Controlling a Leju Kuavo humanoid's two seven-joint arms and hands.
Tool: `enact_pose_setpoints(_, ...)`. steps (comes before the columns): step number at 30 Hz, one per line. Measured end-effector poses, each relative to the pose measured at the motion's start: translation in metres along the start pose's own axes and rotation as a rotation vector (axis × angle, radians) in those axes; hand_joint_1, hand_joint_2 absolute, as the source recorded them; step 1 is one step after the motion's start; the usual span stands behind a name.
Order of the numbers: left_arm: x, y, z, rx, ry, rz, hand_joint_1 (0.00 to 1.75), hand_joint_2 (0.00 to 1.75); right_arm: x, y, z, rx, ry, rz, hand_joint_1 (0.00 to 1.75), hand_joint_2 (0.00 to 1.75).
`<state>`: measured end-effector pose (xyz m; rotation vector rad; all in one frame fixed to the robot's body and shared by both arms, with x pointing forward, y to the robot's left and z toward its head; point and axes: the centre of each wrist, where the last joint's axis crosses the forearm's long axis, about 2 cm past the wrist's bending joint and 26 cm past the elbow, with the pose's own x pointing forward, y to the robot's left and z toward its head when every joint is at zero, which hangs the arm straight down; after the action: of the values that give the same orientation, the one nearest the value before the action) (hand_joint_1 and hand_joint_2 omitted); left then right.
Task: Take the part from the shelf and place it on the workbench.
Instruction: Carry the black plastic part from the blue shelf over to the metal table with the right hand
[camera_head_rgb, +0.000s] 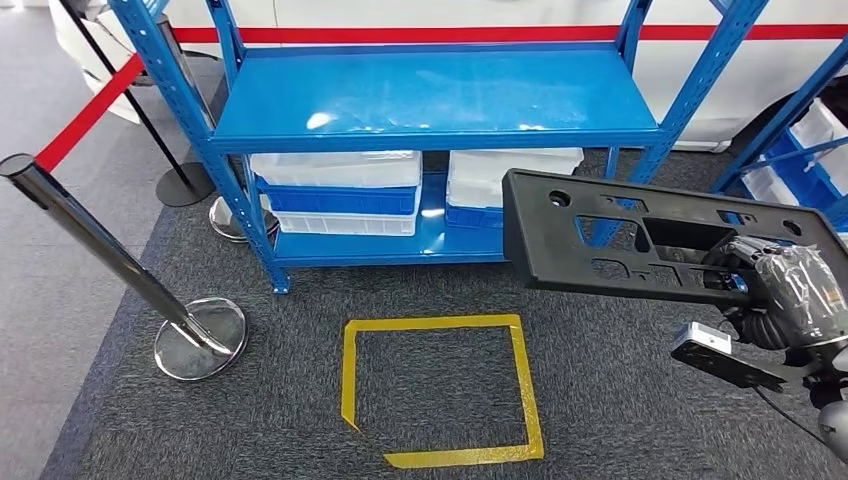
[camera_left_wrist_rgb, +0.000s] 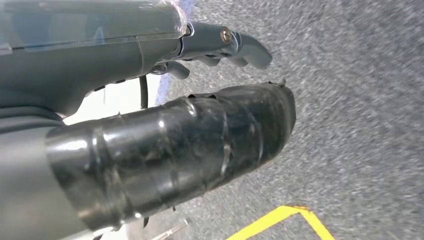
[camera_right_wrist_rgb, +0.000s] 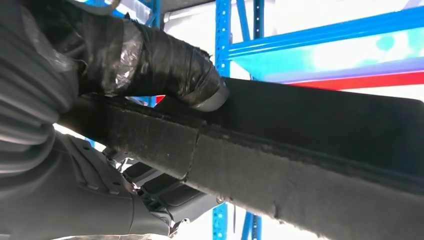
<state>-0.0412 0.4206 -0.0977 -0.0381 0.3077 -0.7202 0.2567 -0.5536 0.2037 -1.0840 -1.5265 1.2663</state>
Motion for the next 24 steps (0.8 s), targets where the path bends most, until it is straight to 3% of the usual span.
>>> enact_pose_setpoints(14,-0.005,0.005,0.001,0.031,0.019,-0.035,0.0,0.0,0.007,0.003,0.014,0.005,0.01,-0.019,1.75,1.75)
enact_pose_setpoints(17,-0.001,-0.001,-0.001,0.027,0.033,-0.003,0.0,0.0,0.029,0.005,-0.001,0.011,-0.007,-0.009,1.75,1.75)
enact_pose_setpoints(21,0.023,-0.012,-0.001,0.015,0.05,0.035,0.0,0.0,0.084,0.013,-0.036,-0.026,-0.022,-0.045,1.75,1.75)
enact_pose_setpoints(24,0.036,-0.023,-0.003,-0.007,0.054,0.055,0.0,0.0,0.103,0.008,-0.042,-0.07,-0.049,-0.097,1.75,1.75)
